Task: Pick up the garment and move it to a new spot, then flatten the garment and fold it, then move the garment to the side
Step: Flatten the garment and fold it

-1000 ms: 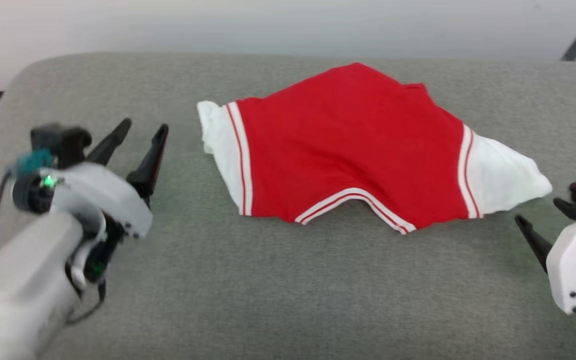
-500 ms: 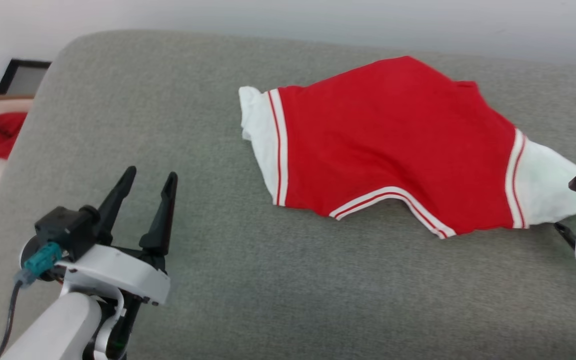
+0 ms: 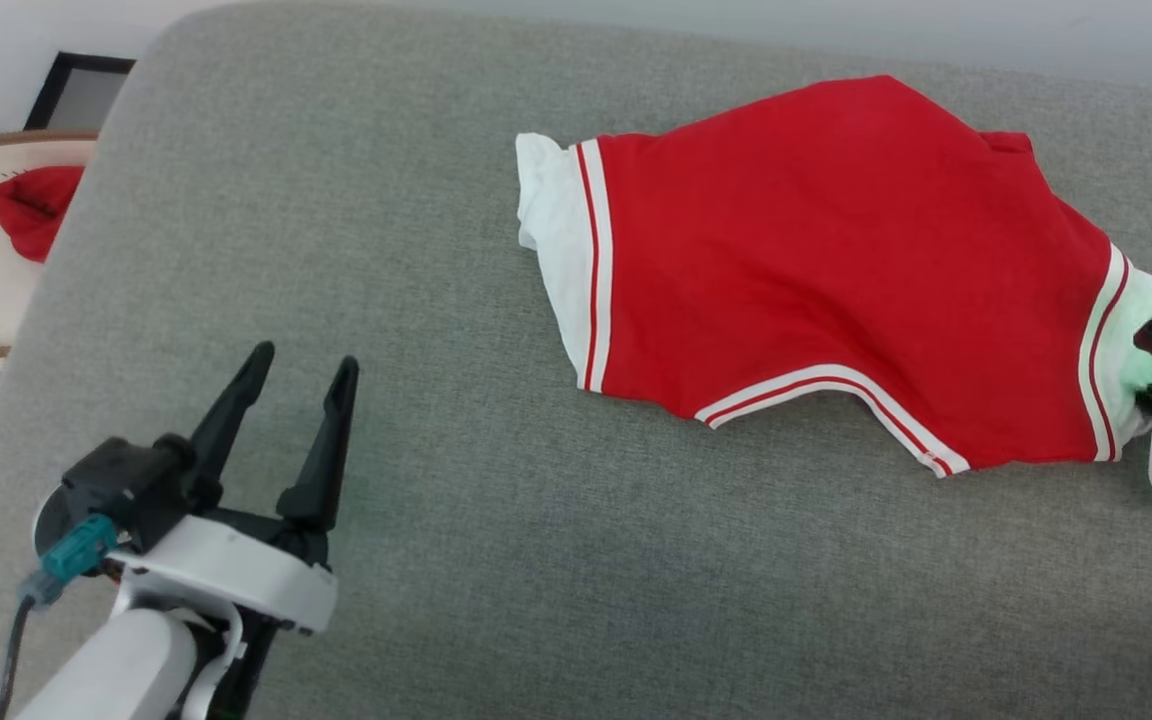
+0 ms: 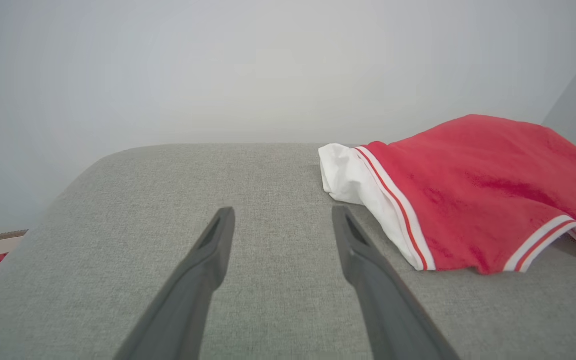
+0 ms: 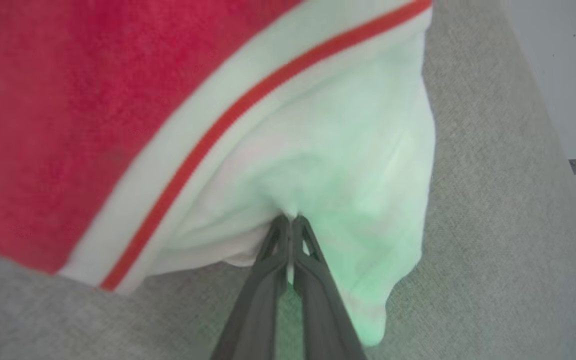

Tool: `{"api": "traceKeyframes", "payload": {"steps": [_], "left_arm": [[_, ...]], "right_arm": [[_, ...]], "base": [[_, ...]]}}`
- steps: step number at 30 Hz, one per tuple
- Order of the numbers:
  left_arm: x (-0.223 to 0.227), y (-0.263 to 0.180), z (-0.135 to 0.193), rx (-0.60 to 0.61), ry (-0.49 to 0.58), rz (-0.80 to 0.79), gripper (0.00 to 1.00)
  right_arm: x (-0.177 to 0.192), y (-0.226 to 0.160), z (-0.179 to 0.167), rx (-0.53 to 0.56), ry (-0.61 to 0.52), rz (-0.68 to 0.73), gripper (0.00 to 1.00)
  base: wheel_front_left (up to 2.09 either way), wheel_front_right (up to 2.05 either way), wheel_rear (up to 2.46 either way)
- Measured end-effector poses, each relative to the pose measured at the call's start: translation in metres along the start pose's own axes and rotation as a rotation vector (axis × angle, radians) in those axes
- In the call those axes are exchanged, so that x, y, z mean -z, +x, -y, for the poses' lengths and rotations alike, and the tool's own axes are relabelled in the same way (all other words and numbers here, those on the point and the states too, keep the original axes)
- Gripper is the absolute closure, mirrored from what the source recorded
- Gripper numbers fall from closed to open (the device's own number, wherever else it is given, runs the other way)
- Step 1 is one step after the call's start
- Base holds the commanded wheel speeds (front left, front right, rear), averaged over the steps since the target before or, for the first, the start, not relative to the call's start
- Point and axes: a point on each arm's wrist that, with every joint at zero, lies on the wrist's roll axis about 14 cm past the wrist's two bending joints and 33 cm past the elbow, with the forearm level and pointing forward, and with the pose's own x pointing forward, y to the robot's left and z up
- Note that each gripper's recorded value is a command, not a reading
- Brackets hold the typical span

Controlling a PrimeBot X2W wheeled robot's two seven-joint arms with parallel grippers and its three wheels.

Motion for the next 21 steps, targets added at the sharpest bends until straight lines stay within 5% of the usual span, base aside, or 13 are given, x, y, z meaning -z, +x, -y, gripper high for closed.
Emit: {"api": "traceKeyframes", "payload": {"steps": [8,21], "left_arm": [[0.004,0.027,0.012,0.173,0.033,-0.147,0.0],[0.055,0.077,0.042,0.346,-0.127,-0.803,0.0]], "right_arm": [[-0.004,0.005,0.005,0.005,0.013,0.017,1.0],[-0.008,0.02,0.012,0.003,0.025,0.026,1.0]], "base": [[0.0,0.0,0.0],[0.0,0.0,0.0]]}}
